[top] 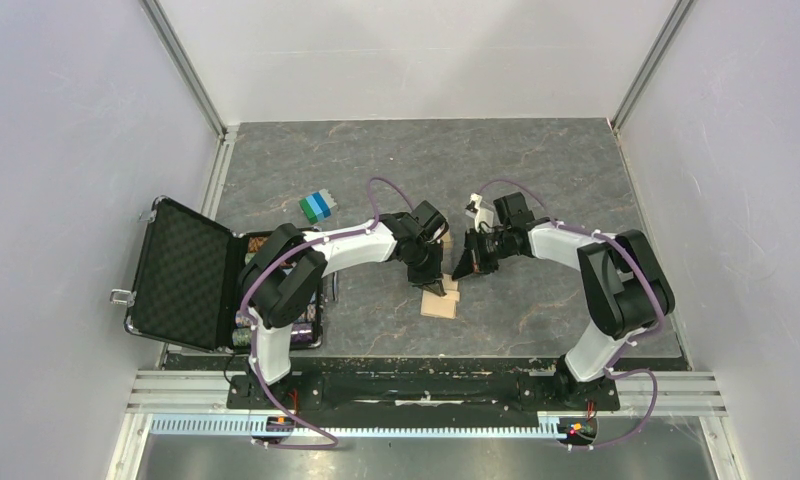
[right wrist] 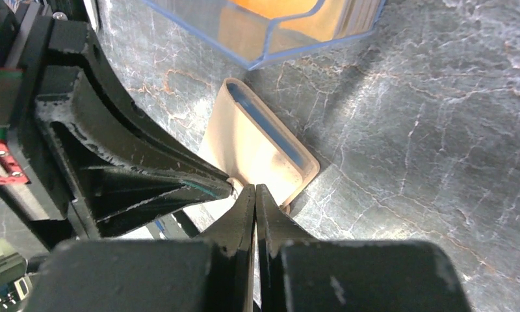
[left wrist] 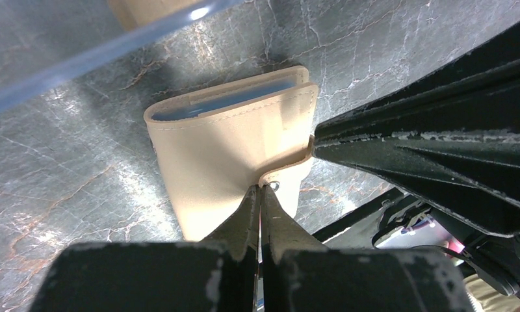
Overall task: Put the credit cards into the card holder
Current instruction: Close the credit card in the card holder.
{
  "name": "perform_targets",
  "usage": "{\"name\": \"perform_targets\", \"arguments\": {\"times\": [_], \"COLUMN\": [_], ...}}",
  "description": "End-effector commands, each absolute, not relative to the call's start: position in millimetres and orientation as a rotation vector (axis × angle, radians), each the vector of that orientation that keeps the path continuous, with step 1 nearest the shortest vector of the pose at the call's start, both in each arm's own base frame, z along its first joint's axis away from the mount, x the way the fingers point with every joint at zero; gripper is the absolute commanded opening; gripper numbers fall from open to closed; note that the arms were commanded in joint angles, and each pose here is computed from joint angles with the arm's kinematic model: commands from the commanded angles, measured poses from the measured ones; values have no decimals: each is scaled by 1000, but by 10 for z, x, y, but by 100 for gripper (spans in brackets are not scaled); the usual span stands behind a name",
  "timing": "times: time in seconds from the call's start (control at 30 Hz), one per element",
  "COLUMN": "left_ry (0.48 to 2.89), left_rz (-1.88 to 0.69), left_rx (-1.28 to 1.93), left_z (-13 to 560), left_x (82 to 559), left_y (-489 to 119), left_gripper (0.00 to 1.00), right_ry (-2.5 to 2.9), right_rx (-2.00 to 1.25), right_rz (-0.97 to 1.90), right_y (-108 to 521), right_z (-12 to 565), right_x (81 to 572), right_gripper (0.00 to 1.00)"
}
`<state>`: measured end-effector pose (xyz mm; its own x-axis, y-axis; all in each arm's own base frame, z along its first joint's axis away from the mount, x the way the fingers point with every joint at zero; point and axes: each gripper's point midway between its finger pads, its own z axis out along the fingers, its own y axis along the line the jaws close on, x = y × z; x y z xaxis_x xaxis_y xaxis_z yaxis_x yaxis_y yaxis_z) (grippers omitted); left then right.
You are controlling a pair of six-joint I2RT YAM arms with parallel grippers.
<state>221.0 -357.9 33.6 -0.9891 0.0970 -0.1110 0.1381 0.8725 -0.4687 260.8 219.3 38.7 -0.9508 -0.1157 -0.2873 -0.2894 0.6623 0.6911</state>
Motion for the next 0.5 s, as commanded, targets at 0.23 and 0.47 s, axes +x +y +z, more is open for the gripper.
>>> {"name": "perform_targets", "arguments": {"times": [0.23, 0.47], "left_ry": [2979, 2991], "left_rz": [-612, -601], "left_rx": [233, 230], "left_z": [194, 146], "left_x": [2237, 2239], "left_y": [-3461, -3464], "left_gripper": [2, 2], "right_ry": [2636, 2655], "right_rx": [-449, -503], "right_rz": [1238, 1267], "right_y": [2280, 2354], "right_z": [472, 456], "right_x": [2429, 2366], "right_gripper": [0, 0]}}
